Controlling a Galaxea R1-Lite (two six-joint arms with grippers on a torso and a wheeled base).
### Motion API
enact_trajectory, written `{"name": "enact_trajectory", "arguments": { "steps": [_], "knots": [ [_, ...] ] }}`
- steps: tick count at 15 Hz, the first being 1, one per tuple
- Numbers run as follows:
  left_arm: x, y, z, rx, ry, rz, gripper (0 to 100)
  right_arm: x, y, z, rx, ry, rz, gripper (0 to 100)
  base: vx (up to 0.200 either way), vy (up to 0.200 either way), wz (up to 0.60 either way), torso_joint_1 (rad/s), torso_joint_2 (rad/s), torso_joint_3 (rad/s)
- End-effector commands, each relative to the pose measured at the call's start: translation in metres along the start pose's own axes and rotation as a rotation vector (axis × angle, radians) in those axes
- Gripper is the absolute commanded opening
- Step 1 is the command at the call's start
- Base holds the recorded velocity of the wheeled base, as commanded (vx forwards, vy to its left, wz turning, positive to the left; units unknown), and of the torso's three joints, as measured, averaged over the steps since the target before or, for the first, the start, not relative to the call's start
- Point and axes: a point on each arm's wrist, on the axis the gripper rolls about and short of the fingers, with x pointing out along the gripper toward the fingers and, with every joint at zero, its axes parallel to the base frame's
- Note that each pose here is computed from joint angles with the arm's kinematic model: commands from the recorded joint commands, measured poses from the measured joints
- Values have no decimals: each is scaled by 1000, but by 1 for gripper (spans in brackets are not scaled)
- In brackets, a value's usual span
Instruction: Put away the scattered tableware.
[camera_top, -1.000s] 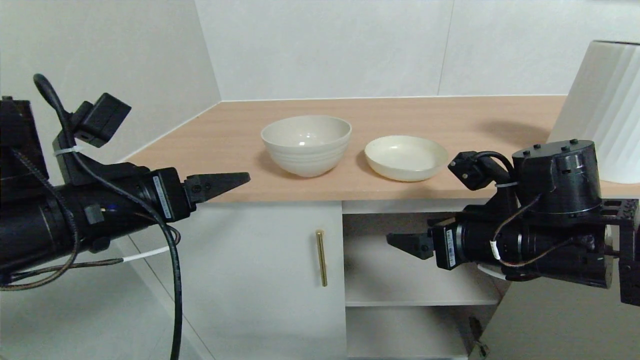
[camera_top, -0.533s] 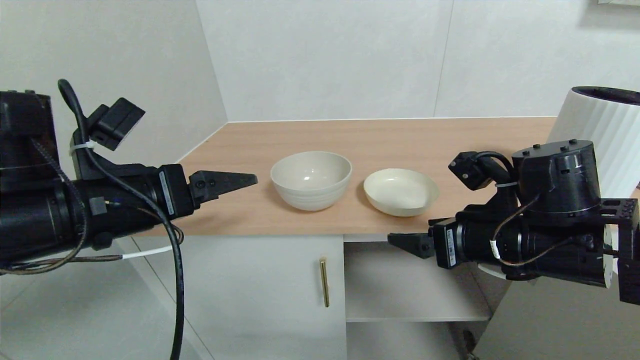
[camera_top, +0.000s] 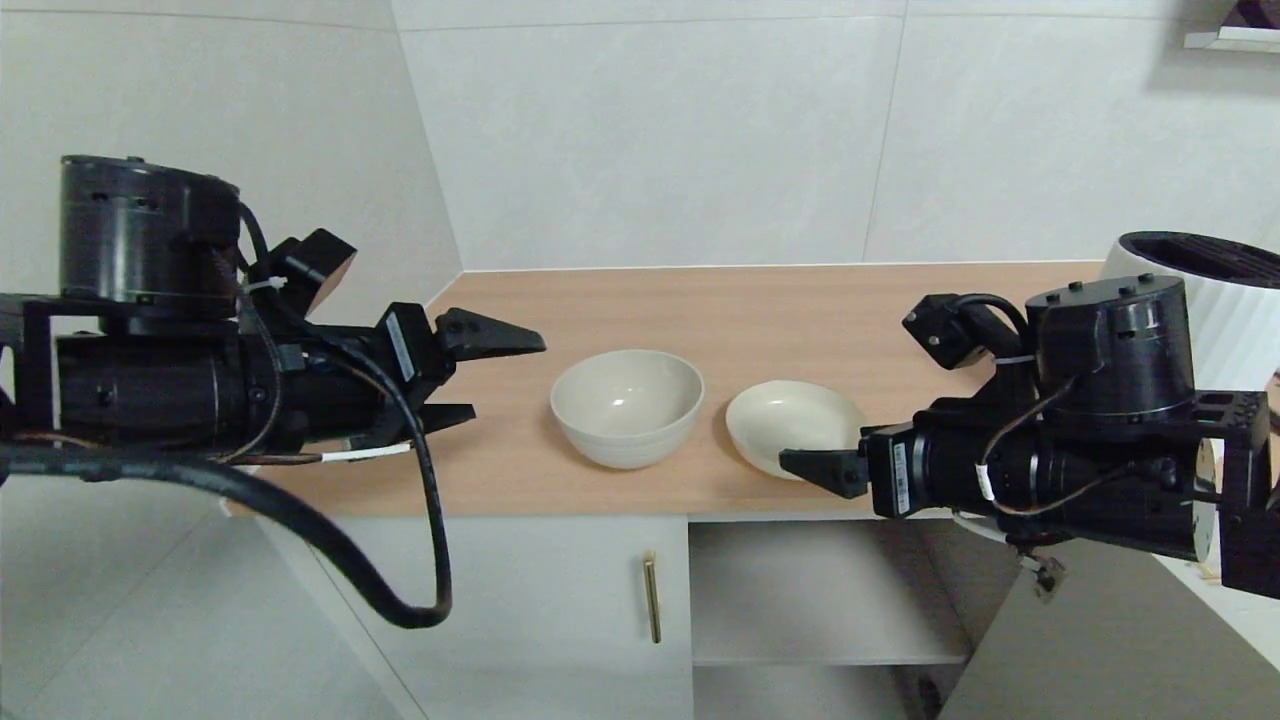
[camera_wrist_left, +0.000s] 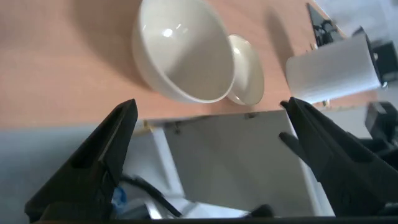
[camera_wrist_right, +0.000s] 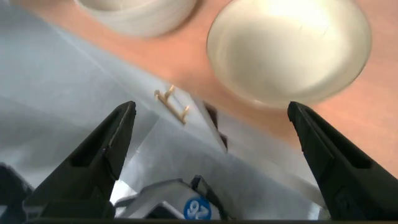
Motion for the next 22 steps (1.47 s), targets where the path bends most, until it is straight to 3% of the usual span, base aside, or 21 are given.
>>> {"name": "enact_trajectory", "arguments": {
  "steps": [1,3,8,9,12,20,21,22],
  "knots": [
    [15,3,4,-45,26,27,100,4,-1,-3,1,12,-5,100,0,0,0,0,0,0],
    [33,10,5,-100,54,62,100,5,0,4,8,-4,-4,100,0,0,0,0,0,0],
    [64,25,4,-186,91,121,100,0,-3,30,165,81,-51,100,0,0,0,0,0,0],
    [73,29,1,-192,106,137,100,1,-6,37,220,91,-71,100,0,0,0,0,0,0],
    [85,30,-4,-197,135,145,100,5,-11,31,220,111,-85,100,0,0,0,0,0,0],
    [96,35,-8,-206,155,161,100,8,-12,31,219,105,-104,100,0,0,0,0,0,0],
    [95,34,-8,-203,154,160,0,9,-12,30,219,108,-105,100,0,0,0,0,0,0],
    [95,33,-7,-202,153,157,0,9,-12,31,219,107,-105,100,0,0,0,0,0,0]
  ]
}}
